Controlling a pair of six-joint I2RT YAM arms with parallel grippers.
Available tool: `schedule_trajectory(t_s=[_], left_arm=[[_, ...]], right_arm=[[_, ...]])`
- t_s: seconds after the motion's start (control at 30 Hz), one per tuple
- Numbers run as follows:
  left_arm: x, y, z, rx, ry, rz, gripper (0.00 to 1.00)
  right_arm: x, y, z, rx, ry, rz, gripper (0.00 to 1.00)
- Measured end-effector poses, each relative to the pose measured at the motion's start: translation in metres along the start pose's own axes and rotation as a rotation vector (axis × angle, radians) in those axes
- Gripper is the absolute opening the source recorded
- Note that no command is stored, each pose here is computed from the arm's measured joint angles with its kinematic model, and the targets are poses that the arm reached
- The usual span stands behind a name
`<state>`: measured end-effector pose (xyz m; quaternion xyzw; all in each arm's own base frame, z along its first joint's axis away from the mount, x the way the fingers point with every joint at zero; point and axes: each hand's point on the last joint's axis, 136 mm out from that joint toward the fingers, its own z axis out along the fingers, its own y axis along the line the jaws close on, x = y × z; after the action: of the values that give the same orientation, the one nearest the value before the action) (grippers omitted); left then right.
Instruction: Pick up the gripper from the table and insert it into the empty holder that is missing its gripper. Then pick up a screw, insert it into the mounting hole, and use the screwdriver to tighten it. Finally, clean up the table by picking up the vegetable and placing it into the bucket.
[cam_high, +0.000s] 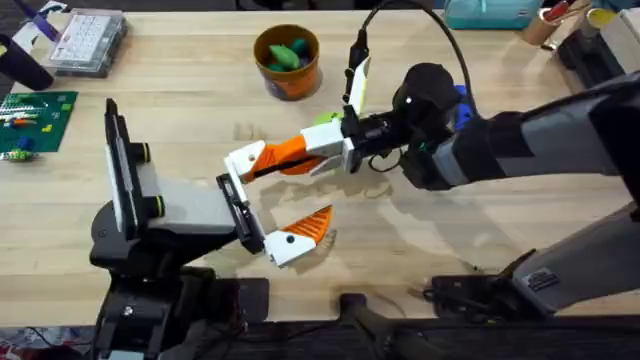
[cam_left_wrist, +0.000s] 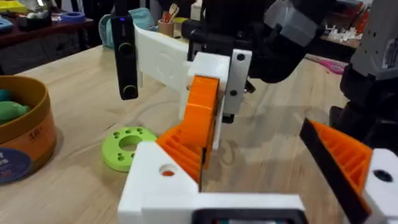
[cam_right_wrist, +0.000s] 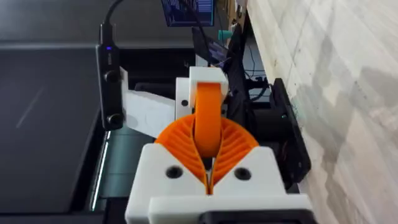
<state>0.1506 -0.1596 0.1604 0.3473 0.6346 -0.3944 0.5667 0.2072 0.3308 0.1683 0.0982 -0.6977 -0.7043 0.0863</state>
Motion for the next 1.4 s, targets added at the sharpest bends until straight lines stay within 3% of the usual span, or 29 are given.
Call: schedule_trajectory(t_s=[1.4], left_arm=[[0.0002, -0.0013, 0.0, 0.007, 0.001, 0.002, 0.987]], right_arm=[[0.0006, -0.001, -0.0016, 0.005, 0.015, 0.011, 0.01]])
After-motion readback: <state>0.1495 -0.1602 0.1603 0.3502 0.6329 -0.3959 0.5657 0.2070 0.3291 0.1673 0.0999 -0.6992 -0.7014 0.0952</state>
